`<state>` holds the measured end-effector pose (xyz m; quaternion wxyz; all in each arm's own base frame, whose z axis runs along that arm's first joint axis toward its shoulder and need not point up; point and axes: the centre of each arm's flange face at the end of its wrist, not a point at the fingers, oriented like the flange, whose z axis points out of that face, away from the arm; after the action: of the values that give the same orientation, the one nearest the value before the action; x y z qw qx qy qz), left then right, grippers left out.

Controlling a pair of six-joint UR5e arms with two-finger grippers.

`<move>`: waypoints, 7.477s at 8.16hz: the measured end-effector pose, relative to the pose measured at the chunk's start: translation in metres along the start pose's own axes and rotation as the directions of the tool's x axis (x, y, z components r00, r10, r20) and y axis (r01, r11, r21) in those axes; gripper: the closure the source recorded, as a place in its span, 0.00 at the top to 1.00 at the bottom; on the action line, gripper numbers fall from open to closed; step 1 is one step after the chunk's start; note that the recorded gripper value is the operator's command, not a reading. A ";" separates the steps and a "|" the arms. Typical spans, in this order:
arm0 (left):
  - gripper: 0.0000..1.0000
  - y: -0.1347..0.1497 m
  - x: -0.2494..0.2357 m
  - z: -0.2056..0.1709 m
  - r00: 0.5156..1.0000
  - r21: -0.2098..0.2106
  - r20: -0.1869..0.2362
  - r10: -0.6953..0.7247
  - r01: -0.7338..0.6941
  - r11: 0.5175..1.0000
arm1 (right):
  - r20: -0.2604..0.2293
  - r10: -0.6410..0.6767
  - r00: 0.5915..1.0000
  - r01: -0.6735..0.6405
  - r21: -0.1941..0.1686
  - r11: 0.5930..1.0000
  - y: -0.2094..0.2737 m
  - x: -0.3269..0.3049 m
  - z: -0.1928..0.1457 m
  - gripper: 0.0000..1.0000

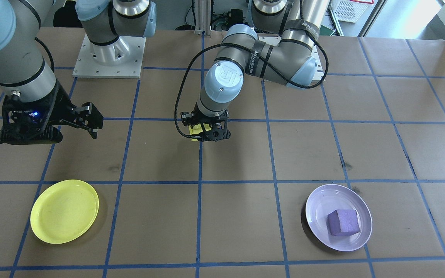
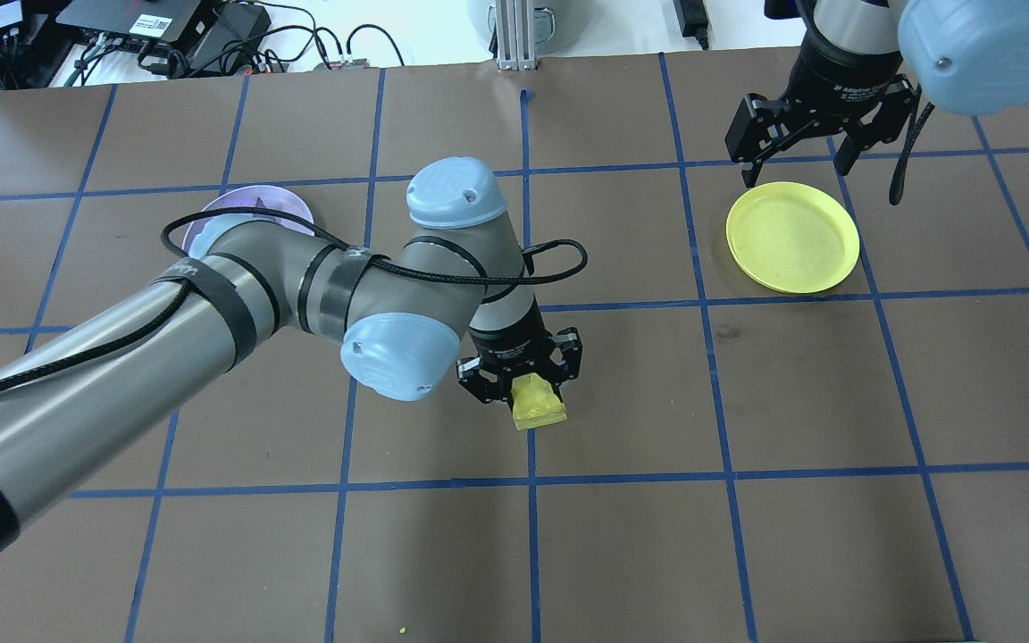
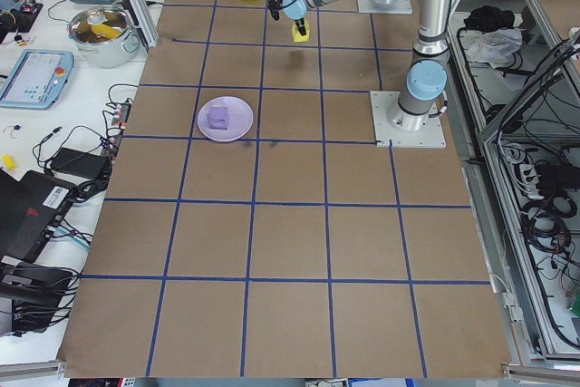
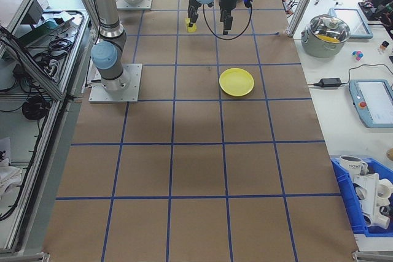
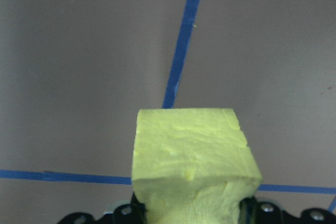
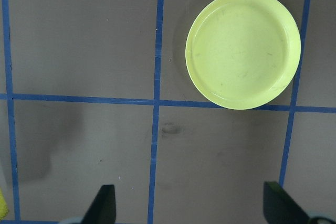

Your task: Sort blocks by color into plates

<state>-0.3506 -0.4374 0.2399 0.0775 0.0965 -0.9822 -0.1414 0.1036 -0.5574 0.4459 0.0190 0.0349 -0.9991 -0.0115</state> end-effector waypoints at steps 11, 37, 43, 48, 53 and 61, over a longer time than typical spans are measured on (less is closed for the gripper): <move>1.00 -0.022 0.028 -0.015 0.982 0.128 -0.020 0.186 -0.182 0.975 | 0.011 -0.011 1.000 0.011 0.003 1.000 -0.006 0.007 0.005 1.00; 1.00 -0.004 -0.148 -0.370 0.947 0.320 0.197 0.255 -0.308 0.896 | 0.067 0.042 0.997 -0.025 -0.234 0.972 0.060 -0.223 0.236 0.72; 1.00 0.016 -0.149 -0.381 0.947 0.347 0.195 0.254 -0.309 0.886 | 0.070 0.034 0.997 -0.019 -0.197 0.980 0.053 -0.223 0.234 0.00; 1.00 0.020 -0.150 -0.376 0.948 0.341 0.196 0.252 -0.307 0.889 | 0.064 0.126 0.990 -0.128 0.018 0.992 0.013 -0.138 0.136 0.00; 1.00 0.021 -0.151 -0.375 0.947 0.341 0.196 0.254 -0.308 0.888 | 0.005 0.003 1.000 -0.004 0.122 0.993 -0.047 0.048 0.145 0.00; 1.00 0.022 -0.147 -0.372 0.948 0.336 0.195 0.251 -0.305 0.891 | -0.069 -0.057 0.996 0.064 0.097 0.993 -0.068 0.074 0.182 1.00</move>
<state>-0.1447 -0.4831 0.5804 0.0058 -0.0434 -0.9979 0.0477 0.0277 -0.6267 0.2648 0.0502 0.0663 -0.9958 0.0384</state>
